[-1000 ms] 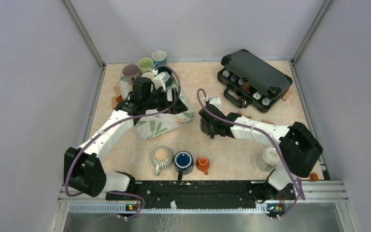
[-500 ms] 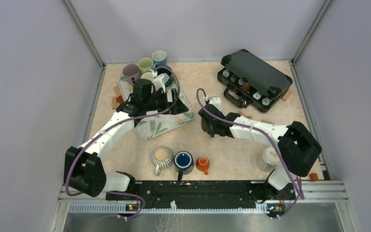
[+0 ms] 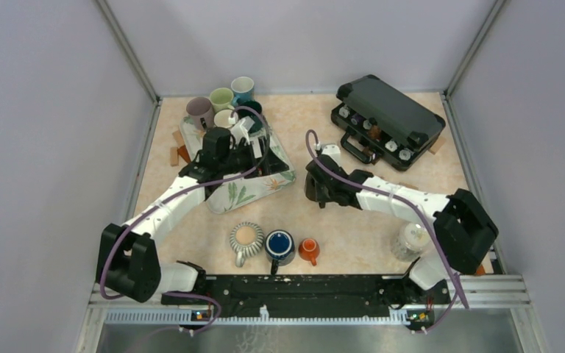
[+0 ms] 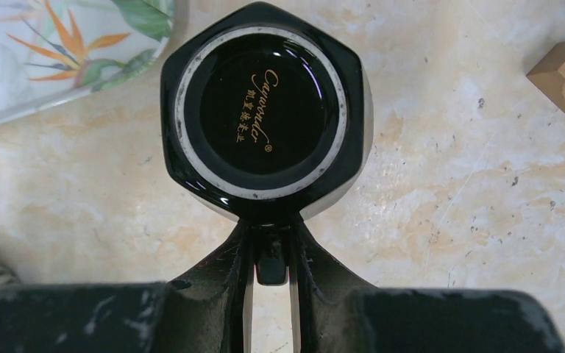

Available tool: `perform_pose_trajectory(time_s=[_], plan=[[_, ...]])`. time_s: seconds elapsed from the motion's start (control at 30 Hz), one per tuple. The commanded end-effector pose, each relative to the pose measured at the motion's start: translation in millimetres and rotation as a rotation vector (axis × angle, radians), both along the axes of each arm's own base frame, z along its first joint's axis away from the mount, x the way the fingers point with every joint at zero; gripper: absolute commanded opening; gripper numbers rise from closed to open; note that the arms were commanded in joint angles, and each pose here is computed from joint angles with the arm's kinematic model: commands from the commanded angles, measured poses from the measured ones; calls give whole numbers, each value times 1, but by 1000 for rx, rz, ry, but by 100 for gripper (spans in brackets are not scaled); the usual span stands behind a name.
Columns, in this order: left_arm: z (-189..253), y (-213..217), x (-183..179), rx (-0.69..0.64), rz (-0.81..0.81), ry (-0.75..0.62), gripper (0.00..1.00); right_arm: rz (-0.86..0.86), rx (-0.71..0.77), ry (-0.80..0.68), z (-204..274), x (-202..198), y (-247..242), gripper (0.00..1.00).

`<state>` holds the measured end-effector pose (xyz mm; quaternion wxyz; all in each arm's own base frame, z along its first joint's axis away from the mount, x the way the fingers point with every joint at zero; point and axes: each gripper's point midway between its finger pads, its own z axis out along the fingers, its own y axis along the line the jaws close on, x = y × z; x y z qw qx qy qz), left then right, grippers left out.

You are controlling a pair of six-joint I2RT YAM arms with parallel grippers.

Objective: Turn the mug right side up
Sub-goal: Turn over the cup at the corner of the board.

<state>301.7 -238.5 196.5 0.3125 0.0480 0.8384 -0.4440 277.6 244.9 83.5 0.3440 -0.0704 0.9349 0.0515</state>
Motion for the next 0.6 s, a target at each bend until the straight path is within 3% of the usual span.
perform_pose_trajectory(time_s=[0.0, 0.23, 0.57], plan=[[27, -4, 1, -93, 6, -55, 98, -43, 229, -164, 72, 26, 16, 0], [35, -7, 3, -158, 3, -55, 98, -58, 389, -214, 107, 36, 18, 0], [46, -11, -3, -277, -26, -37, 98, 6, 732, -360, 187, 49, 49, 0]])
